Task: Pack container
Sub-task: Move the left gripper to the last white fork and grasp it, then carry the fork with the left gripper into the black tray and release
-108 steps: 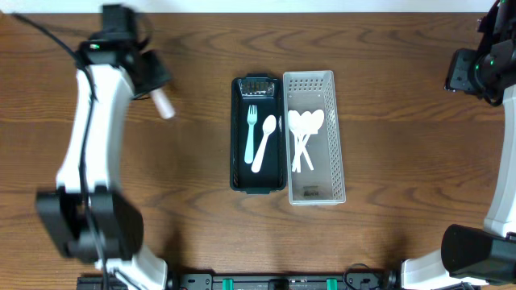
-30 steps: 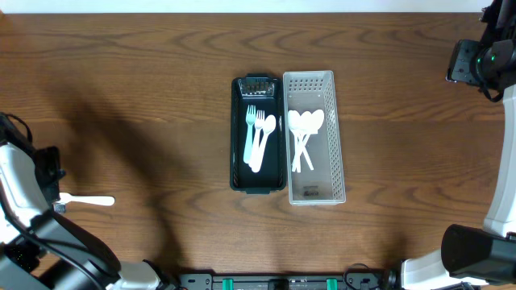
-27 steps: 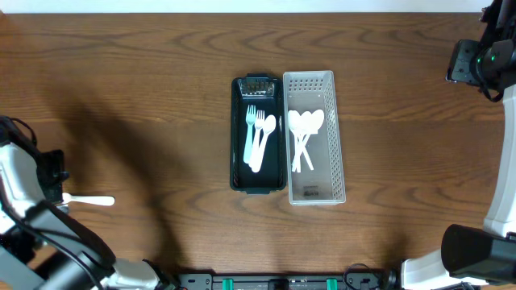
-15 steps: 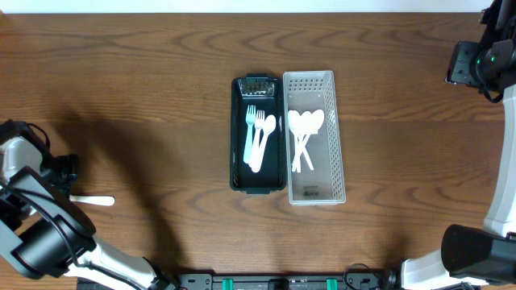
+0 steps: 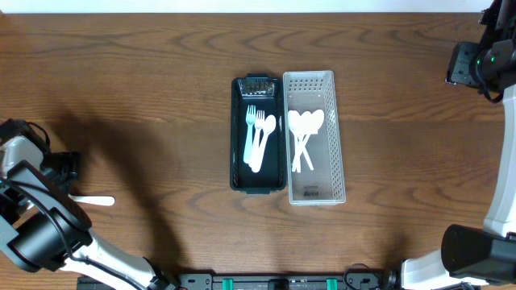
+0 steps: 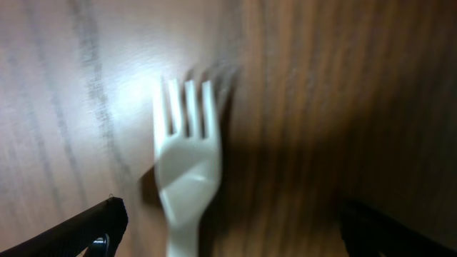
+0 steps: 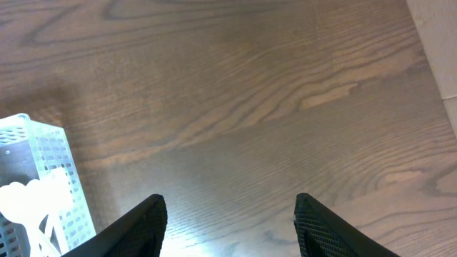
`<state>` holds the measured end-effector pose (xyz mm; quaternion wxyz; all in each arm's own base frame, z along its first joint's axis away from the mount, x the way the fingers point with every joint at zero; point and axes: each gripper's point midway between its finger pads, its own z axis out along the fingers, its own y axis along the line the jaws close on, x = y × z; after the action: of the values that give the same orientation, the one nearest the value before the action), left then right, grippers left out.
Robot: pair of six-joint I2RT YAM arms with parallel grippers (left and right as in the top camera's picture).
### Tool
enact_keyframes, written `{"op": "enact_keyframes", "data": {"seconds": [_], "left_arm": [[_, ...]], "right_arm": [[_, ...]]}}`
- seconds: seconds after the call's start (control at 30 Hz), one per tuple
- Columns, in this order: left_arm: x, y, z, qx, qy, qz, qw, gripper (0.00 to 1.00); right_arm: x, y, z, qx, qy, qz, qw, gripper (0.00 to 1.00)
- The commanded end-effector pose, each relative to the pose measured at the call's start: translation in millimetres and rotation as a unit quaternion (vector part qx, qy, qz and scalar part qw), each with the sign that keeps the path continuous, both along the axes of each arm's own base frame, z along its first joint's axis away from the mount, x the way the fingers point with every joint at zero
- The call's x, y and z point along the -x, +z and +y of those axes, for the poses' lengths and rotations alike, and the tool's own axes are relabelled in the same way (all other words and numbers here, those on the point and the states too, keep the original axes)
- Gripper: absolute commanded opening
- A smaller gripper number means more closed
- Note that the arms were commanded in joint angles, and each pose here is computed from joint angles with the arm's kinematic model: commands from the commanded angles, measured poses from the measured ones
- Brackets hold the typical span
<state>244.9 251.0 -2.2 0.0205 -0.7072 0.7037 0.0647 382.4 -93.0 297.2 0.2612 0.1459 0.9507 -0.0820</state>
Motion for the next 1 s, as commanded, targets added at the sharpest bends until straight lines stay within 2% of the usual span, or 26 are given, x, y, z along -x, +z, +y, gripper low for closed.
{"op": "enact_keyframes", "data": {"seconds": [0.0, 0.3, 0.37, 0.6, 0.73, 0.8, 0.83, 0.97], "left_arm": [[9.2, -33.5, -16.0, 0.05, -0.009, 0.026, 0.998, 0.97], [14.1, -44.6, -21.5, 0.065, -0.008, 0.038, 0.997, 0.97], [15.7, -45.7, -22.9, 0.066, -0.008, 0.04, 0.997, 0.94], [21.3, -45.5, -28.0, 0.076, -0.008, 0.051, 0.996, 0.61], [23.9, -44.8, -30.5, 0.081, -0.008, 0.056, 0.995, 0.39], [24.3, -44.7, -31.2, 0.082, -0.008, 0.057, 0.995, 0.31], [24.7, -44.5, -32.4, 0.084, -0.012, 0.059, 0.995, 0.3], [21.6, -43.8, -35.8, 0.089, -0.063, 0.062, 0.992, 0.19]], "right_arm": [[2.4, 1.2, -3.5, 0.004, 0.002, 0.001, 1.0, 0.61], [3.0, 0.8, -3.4, 0.003, 0.002, 0.002, 1.0, 0.61], [3.1, 0.8, -3.4, 0.003, 0.002, 0.002, 1.0, 0.61], [3.3, 0.6, -3.3, 0.003, 0.002, 0.003, 1.0, 0.6], [3.8, 0.3, -3.2, 0.003, 0.002, 0.004, 1.0, 0.6], [4.0, 0.2, -3.2, 0.003, 0.002, 0.005, 1.0, 0.61], [4.0, 0.2, -3.2, 0.003, 0.002, 0.004, 1.0, 0.6], [3.7, 0.4, -3.2, 0.003, 0.002, 0.004, 1.0, 0.61]]}}
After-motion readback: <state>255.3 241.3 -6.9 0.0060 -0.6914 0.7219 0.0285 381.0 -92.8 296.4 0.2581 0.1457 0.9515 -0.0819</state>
